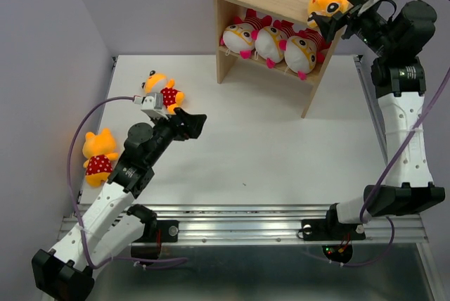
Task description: Place and organize the stuffed toys onto the shelf
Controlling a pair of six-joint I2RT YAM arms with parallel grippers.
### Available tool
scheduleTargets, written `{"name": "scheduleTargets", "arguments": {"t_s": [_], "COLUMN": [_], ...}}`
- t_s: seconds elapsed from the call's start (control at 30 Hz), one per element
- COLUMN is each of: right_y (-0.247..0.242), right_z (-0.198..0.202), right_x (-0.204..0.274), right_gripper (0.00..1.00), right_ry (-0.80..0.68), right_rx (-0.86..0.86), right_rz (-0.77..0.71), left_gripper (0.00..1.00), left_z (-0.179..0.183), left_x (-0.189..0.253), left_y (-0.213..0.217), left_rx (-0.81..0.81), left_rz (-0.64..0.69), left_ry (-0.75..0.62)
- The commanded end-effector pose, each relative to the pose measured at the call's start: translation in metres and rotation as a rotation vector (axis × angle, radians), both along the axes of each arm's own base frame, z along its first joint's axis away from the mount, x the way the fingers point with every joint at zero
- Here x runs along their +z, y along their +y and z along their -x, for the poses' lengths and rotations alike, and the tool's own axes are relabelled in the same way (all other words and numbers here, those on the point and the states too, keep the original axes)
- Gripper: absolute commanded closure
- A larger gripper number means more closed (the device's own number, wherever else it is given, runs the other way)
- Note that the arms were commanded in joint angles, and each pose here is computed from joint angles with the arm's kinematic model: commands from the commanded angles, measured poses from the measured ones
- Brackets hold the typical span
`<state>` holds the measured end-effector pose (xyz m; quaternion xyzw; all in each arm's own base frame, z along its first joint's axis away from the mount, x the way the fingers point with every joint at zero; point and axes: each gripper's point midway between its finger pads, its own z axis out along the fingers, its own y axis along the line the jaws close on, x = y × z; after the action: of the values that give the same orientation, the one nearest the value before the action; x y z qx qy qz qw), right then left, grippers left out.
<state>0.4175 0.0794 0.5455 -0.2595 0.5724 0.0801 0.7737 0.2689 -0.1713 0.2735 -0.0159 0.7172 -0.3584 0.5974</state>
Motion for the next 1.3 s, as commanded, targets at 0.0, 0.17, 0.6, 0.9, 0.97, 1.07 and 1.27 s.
{"name": "scheduleTargets", "arguments": {"t_s": [0.0, 0.17, 0.6, 0.9, 0.97, 1.07, 1.27], "right_y": [0.042, 0.077, 0.164, 0.193, 0.195, 0.195, 0.194], "right_z": [0.048, 0.084, 0.128, 0.14, 0.142, 0.145, 0.145], "right_x": [0.018, -0.006, -0.107, -0.239, -0.26, -0.278, -0.296], "right_gripper": [0.0, 0.0, 0.0, 0.0, 0.0, 0.0, 0.0], "right_ry": [-0.059, 0.026, 0.128, 0.514, 0.569, 0.626, 0.659], "right_rx": [0.291, 0.602, 0.804, 0.912, 0.919, 0.927, 0.923], "right_rz": [0.14, 0.186, 0.505, 0.518, 0.52, 0.511, 0.503], "left_gripper": [0.01, 0.02, 0.09, 0.16, 0.16, 0.14, 0.17], "left_z": [-0.014, -0.036, -0.101, -0.172, -0.191, -0.211, -0.261], "left_x": [0.036, 0.032, -0.011, -0.033, -0.034, -0.048, -0.06], "left_y": [0.015, 0.04, 0.102, 0.172, 0.179, 0.19, 0.188], "left_rx": [0.103, 0.251, 0.352, 0.552, 0.55, 0.547, 0.45], "left_rz": [0.057, 0.058, 0.138, -0.018, -0.12, -0.283, -0.41], "left_ry": [-0.002, 0.122, 0.285, 0.225, 0.198, 0.186, 0.171]}}
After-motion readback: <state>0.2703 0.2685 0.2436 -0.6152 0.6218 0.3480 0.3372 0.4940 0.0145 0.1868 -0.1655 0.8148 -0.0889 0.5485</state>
